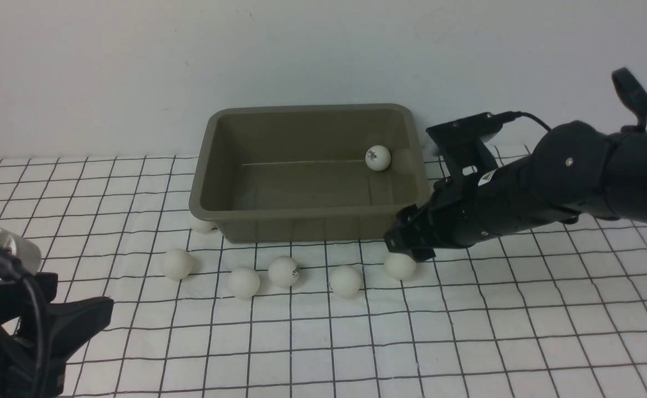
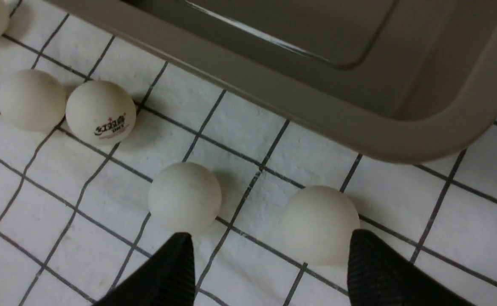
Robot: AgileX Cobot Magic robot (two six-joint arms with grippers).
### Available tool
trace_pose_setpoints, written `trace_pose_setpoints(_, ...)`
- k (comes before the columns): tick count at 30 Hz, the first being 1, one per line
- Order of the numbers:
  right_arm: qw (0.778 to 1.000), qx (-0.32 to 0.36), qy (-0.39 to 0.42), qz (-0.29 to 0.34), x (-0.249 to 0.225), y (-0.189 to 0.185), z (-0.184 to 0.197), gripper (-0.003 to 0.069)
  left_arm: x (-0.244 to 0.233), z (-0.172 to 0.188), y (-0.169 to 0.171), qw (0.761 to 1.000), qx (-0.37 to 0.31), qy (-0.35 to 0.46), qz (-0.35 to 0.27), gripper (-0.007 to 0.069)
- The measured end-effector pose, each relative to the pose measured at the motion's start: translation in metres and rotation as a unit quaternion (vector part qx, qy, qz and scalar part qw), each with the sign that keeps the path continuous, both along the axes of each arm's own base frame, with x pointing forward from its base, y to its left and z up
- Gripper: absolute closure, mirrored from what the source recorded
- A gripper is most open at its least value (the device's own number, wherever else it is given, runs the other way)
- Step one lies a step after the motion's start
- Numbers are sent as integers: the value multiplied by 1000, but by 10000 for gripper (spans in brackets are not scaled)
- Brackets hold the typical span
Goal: Put the table tennis balls into the box on the white checkered tablecloth.
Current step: 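Reach for and grasp a ping pong ball on the table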
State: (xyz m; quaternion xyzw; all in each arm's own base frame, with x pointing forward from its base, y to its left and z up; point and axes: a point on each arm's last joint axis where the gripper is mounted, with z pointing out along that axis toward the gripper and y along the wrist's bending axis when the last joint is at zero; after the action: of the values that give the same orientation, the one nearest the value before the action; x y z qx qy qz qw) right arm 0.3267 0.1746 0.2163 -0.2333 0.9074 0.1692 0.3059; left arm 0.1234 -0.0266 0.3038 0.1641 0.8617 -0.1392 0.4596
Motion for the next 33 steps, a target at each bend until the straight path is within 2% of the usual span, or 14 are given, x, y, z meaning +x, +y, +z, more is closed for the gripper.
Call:
trace_pose_setpoints(7,999,14,-6,-44,4,-6,-2,218,0,1,-1,1000,-6,-1,0,175)
trace_pose_setpoints(19,998,-1,11,-60,5,-11,-29,218,0,1,-1,1000,-8,-1,0,175)
trace_pose_setpoints(28,999,-8,18,-29,4,1,-48,218,0,1,-1,1000,-8,-2,0,175)
trace_pose_setpoints(33,999,-2,18,-34,7,4,-56,218,0,1,-1,1000,-8,-2,0,175)
